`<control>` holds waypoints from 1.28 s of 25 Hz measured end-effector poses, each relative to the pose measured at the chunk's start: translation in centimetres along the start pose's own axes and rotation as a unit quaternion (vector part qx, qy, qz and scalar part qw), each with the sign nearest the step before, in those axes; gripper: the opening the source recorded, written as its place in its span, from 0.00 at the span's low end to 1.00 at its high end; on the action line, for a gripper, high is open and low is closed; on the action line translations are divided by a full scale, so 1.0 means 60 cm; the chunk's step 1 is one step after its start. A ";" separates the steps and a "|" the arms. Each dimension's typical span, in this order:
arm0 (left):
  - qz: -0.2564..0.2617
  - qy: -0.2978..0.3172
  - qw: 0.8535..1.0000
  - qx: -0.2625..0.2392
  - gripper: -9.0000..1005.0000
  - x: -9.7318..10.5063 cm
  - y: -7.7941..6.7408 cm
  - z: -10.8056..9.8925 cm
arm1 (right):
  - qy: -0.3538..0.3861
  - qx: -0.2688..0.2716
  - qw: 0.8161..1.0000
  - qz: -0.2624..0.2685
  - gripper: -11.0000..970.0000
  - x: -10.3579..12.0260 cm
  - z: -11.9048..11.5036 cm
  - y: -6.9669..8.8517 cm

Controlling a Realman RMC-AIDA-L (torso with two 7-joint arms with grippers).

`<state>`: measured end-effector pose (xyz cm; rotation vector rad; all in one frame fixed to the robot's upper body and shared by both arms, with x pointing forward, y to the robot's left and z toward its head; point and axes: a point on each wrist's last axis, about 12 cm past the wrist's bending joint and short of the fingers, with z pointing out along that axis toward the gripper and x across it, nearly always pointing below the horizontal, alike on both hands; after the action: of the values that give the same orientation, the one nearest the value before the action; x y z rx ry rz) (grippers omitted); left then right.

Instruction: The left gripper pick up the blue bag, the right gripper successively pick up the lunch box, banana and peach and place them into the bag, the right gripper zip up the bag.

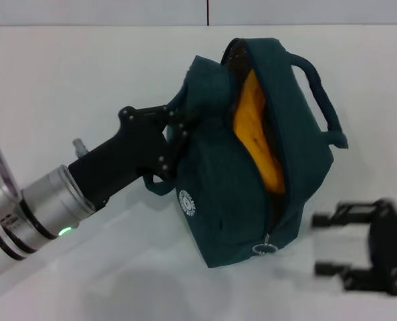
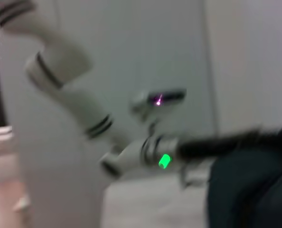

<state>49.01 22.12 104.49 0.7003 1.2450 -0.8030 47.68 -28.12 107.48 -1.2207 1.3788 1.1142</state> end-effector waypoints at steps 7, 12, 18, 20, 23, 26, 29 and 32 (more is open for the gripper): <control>-0.004 -0.005 1.000 0.004 0.04 0.001 -0.007 0.004 | 0.122 -0.031 0.990 0.071 0.60 0.028 0.068 -0.027; -0.006 -0.007 1.000 0.006 0.04 0.001 -0.009 0.005 | 0.127 -0.022 0.989 0.068 0.59 0.031 0.072 -0.029; -0.006 -0.007 1.000 0.003 0.04 0.002 -0.009 0.004 | 0.105 -0.015 0.993 0.053 0.60 0.022 0.049 -0.020; -0.006 -0.006 1.000 0.002 0.04 0.002 -0.008 0.004 | 0.106 -0.008 0.993 0.052 0.60 0.023 0.044 -0.019; -0.005 -0.007 1.000 0.002 0.04 0.001 -0.007 0.006 | 0.114 0.005 0.992 0.053 0.60 0.027 0.040 -0.021; -0.005 -0.007 1.000 0.002 0.04 0.001 -0.006 0.010 | 0.119 0.015 0.991 0.052 0.60 0.029 0.040 -0.025; -0.001 -0.007 1.000 0.003 0.04 0.000 -0.006 0.013 | 0.120 0.006 0.992 0.046 0.60 0.024 0.051 -0.031; 0.003 -0.008 1.000 0.004 0.04 -0.001 -0.004 0.016 | 0.127 -0.021 0.991 0.044 0.60 0.018 0.072 -0.038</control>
<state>49.28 21.20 104.69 0.7034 1.2248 -0.8074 50.25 -24.21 105.72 -1.3807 1.6217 1.0804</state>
